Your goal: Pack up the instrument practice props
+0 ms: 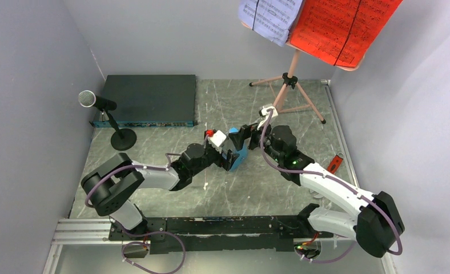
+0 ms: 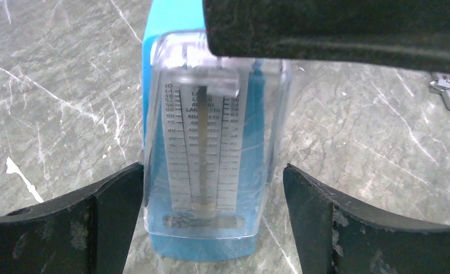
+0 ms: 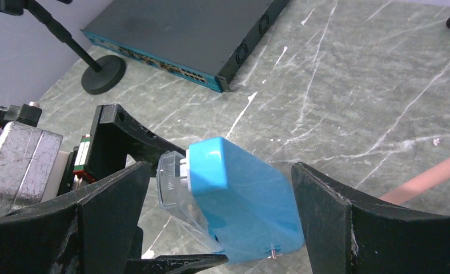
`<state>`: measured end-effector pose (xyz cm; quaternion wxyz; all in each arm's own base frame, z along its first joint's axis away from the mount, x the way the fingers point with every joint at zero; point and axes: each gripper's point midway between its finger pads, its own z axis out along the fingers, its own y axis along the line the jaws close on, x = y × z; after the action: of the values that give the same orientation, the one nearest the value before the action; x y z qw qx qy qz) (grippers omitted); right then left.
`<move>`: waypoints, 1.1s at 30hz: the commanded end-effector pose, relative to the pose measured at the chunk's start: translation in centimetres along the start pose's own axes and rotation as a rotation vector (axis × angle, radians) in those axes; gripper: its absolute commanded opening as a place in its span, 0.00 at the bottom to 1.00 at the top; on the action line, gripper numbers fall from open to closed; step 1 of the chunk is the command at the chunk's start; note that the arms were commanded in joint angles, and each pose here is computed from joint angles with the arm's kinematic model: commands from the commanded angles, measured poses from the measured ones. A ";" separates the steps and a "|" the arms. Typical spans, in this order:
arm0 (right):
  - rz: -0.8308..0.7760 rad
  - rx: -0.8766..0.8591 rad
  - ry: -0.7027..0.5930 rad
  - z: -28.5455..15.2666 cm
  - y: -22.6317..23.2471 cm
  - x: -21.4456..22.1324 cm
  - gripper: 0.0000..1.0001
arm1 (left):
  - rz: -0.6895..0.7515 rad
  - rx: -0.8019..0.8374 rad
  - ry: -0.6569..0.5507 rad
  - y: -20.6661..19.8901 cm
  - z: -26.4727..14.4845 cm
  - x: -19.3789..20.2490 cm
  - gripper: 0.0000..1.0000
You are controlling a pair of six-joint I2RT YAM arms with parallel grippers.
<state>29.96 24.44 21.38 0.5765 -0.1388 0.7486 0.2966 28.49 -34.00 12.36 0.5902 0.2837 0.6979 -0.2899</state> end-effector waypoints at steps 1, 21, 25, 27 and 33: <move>-0.015 -0.014 -0.070 -0.8 0.5 -2.4 1.00 | -0.024 0.065 -0.046 -1.5 -0.7 -2.4 0.94; -0.030 0.002 -0.056 -1.3 -0.3 -1.2 1.00 | 0.002 0.019 -0.027 0.1 -1.1 -2.4 0.88; -0.030 0.001 -0.057 -1.5 -0.3 -1.1 1.00 | -0.029 0.046 -0.029 0.2 -1.1 -2.4 0.84; -0.030 0.002 -0.054 -1.5 -0.4 -0.9 1.00 | -0.043 0.058 -0.025 0.2 -1.1 -2.3 0.82; -0.031 0.002 -0.054 -1.6 -0.4 -0.8 1.00 | -0.071 0.056 -0.022 0.8 -1.1 -2.1 0.80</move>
<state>29.01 23.32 20.95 0.5806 -0.1432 0.7474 0.2894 28.68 -32.67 13.24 0.5715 0.2798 0.7057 -0.3116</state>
